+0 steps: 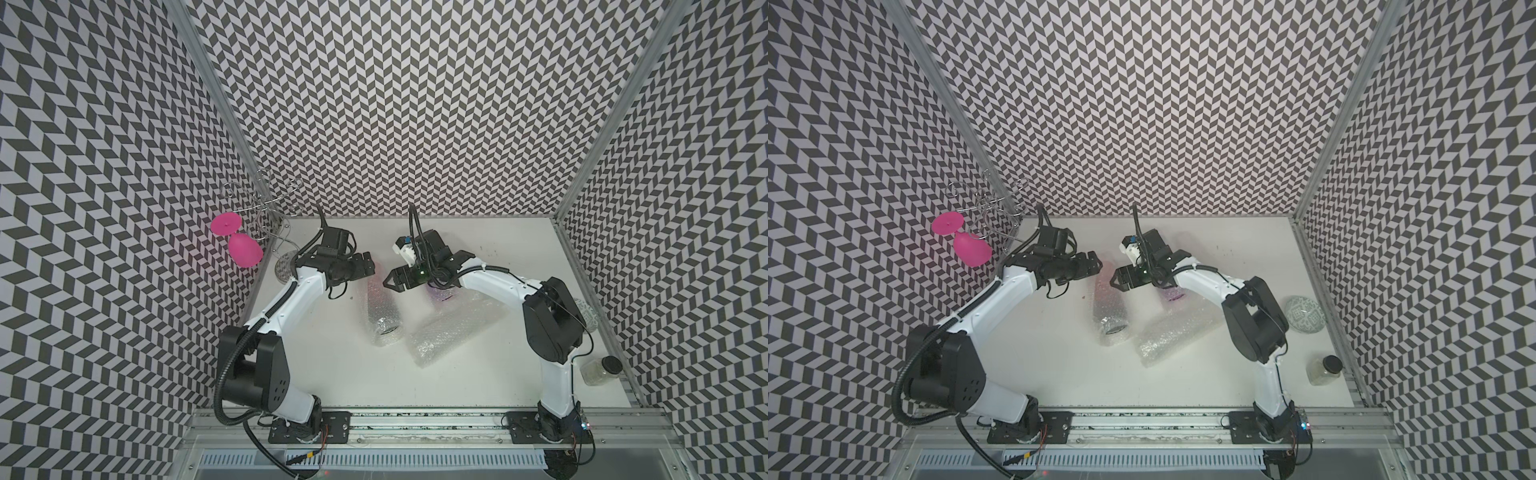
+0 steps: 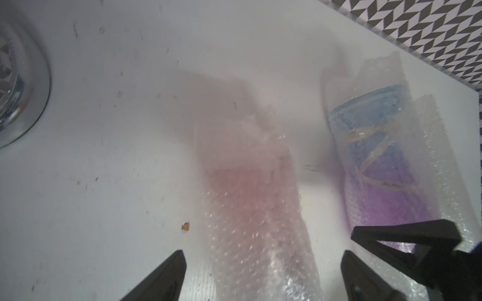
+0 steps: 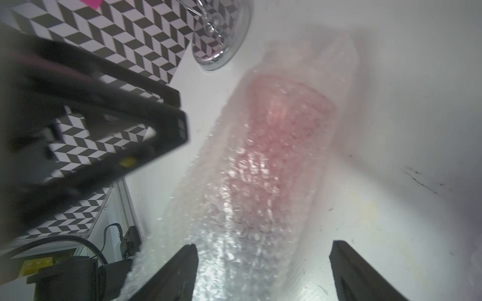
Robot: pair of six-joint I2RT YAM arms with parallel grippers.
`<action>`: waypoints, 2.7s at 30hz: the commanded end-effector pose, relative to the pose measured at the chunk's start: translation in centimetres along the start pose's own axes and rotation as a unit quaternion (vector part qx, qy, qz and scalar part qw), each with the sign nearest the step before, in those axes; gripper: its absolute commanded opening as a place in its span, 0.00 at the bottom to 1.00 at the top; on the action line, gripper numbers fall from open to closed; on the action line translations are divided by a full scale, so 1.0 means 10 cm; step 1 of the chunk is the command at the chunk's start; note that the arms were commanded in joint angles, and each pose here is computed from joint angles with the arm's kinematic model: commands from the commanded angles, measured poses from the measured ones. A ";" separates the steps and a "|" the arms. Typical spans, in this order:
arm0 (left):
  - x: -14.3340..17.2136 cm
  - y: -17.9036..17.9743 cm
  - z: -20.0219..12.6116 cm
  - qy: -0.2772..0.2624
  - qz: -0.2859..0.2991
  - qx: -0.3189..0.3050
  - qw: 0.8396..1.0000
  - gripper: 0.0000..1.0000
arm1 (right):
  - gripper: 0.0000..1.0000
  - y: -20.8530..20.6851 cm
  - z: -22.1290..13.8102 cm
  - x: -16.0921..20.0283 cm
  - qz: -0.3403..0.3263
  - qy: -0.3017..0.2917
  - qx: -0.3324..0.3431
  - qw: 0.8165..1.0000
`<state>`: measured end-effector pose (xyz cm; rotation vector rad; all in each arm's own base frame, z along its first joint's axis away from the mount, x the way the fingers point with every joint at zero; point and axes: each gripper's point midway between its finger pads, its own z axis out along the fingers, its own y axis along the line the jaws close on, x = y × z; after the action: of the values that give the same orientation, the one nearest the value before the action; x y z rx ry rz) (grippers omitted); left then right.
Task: Unwrap the vase from the bubble wrap
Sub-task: Unwrap the bubble wrap at the center of the board, then move the bubble wrap to the center of the board, then unwrap the bubble wrap at the center of the board.
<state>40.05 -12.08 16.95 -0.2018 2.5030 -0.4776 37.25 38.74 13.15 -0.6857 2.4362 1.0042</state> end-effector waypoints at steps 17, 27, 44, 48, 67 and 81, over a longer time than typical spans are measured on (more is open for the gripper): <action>0.21 -0.01 0.58 0.066 0.046 -0.002 0.997 0.90 | 0.82 0.01 0.20 0.02 0.012 0.022 -0.051 0.998; 0.57 -0.12 0.55 0.091 0.050 0.027 0.994 0.76 | 0.79 0.10 0.05 0.55 0.017 0.055 -0.056 0.997; 1.05 -0.14 0.20 0.096 0.036 0.045 0.994 0.74 | 0.73 0.47 -0.13 0.82 0.010 0.059 -0.084 0.995; 0.87 -0.07 0.14 0.080 0.042 0.033 0.995 0.78 | 0.74 0.37 -0.11 0.59 0.044 0.036 -0.103 0.993; 0.46 -0.05 0.29 0.059 0.146 -0.053 0.986 0.63 | 0.73 0.20 0.41 0.49 0.056 0.059 -0.107 0.991; 0.57 -0.26 0.22 0.055 0.166 -0.050 0.983 0.67 | 0.30 0.23 0.44 0.48 0.051 0.056 -0.105 0.992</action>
<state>37.06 -16.96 12.71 0.2163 2.6113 -0.2603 32.73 41.37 9.28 -0.6878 2.5267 1.3239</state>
